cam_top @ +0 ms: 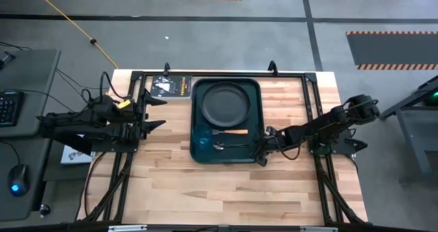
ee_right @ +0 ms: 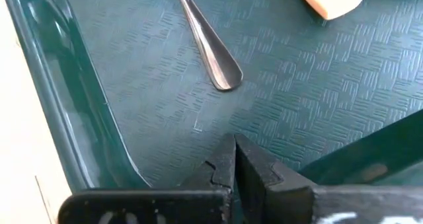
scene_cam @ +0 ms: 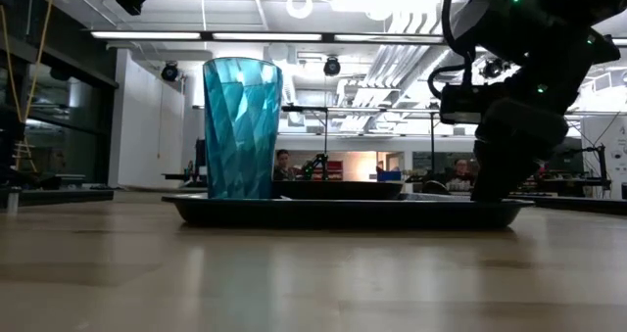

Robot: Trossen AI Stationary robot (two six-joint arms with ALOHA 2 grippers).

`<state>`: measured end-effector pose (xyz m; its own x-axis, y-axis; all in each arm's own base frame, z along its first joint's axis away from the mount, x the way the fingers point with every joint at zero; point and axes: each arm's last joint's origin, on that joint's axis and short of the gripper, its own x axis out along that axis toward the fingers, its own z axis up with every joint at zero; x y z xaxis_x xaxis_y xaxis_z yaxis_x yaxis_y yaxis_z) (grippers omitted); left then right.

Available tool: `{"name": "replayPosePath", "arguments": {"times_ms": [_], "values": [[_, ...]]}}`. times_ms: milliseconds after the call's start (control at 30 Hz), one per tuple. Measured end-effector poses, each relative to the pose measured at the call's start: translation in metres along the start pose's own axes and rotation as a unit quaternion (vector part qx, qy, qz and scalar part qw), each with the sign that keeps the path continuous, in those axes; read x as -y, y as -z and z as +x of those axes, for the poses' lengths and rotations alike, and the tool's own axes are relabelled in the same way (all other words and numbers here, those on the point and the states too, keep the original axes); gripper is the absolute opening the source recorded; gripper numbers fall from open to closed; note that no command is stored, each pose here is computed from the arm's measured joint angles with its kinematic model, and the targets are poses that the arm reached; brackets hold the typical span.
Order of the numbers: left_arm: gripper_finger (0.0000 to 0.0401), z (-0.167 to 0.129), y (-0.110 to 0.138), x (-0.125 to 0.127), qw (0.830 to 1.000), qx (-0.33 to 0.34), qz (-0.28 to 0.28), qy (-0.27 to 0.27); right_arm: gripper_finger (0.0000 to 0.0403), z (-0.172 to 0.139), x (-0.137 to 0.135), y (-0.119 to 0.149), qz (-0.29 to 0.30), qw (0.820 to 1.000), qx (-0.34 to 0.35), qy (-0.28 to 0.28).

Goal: Pick and place plate/cup/fork/spoon on tray
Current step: Adjust the black serving tray

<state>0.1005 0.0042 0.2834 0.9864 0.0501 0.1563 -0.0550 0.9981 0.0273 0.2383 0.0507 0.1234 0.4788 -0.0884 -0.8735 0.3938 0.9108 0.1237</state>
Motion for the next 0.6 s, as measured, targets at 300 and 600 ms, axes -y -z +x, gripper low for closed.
{"name": "replayPosePath", "arguments": {"times_ms": [300,600], "values": [[0.0333,0.000,0.000,0.000,1.000,0.000,0.000,0.000,0.0000,-0.002,0.001,0.000,-0.026,1.000,-0.003,-0.001],[0.0333,0.000,0.003,0.000,1.000,-0.016,-0.025,0.000,0.0000,-0.041,-0.003,-0.014,-0.038,0.994,0.089,-0.055]]}}
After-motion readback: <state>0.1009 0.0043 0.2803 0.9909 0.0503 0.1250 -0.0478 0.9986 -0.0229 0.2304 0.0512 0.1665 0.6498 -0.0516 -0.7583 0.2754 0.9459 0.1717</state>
